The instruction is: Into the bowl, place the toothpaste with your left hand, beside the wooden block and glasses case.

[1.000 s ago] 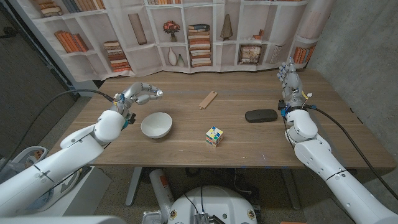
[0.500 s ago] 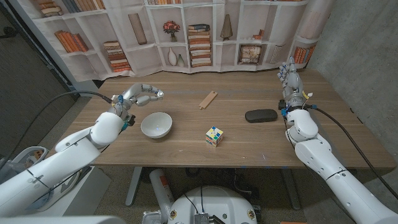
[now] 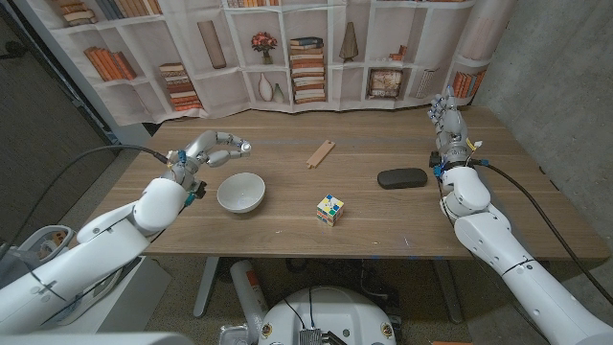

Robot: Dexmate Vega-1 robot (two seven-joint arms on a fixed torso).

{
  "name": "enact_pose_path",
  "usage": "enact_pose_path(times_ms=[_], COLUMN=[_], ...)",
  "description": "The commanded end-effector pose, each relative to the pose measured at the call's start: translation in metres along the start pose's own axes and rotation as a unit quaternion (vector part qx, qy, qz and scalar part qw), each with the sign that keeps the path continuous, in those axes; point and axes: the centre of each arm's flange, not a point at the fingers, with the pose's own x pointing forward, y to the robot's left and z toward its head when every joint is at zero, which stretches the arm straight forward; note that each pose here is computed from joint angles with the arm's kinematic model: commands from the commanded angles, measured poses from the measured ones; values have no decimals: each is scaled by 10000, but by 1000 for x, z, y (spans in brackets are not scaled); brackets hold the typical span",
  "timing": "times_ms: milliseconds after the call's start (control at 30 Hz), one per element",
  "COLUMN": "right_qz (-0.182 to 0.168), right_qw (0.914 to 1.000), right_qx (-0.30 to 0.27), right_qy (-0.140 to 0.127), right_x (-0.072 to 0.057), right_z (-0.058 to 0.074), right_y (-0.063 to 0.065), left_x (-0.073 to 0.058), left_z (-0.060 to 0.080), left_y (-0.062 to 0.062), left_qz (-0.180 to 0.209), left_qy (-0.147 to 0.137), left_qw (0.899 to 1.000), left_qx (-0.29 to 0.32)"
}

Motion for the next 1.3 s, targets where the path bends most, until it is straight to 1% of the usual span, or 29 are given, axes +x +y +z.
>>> enact_pose_path(times_ms=[33,133,233,367,400,433,467,500,533,633,667,733,767,833,900,1033,1300], right_qz=[-1,23,29,16,9,9,8,15,18,38,53,72,85,105,115,117,60], right_qw=[10000,10000,10000,10000,10000,10000,10000,10000,10000,10000,10000,9999,9999,9999,9999,9999,9999], right_qx=[21,35,22,17,11,10,6,4,3,7,24,50,49,59,55,57,60], right_qy=[16,23,27,44,50,50,50,51,50,46,53,70,78,89,83,70,75], right_x=[3,4,4,4,3,3,3,4,4,6,7,8,9,10,11,11,8], right_z=[-2,-4,-4,-5,-5,-5,-5,-5,-5,-5,-6,-8,-9,-9,-10,-9,-8], right_y=[3,4,6,6,7,7,7,7,7,8,9,10,11,11,12,11,6], left_x=[-9,-10,-14,-22,-25,-25,-28,-31,-34,-36,-39,-40,-40,-42,-44,-48,-54], left_z=[8,8,4,-4,-6,-6,-7,-8,-8,-8,-10,-7,-7,-5,-2,0,-3], left_y=[-5,-7,-6,-8,-9,-9,-10,-12,-13,-14,-17,-17,-17,-16,-14,-13,-14], left_qz=[113,4,-62,53,10,7,42,-21,25,-82,-50,-91,-52,-124,-56,-49,-53], left_qy=[-306,-293,-258,-201,-169,-169,-143,-97,-81,-32,-46,-34,-38,-59,-49,-22,94], left_qw=[9993,9994,9992,9986,9986,9986,9986,9988,9987,9984,9978,9985,9985,9984,9988,9991,9989], left_qx=[-182,-177,-288,-480,-493,-494,-498,-476,-499,-556,-657,-536,-547,-542,-476,-410,-450])
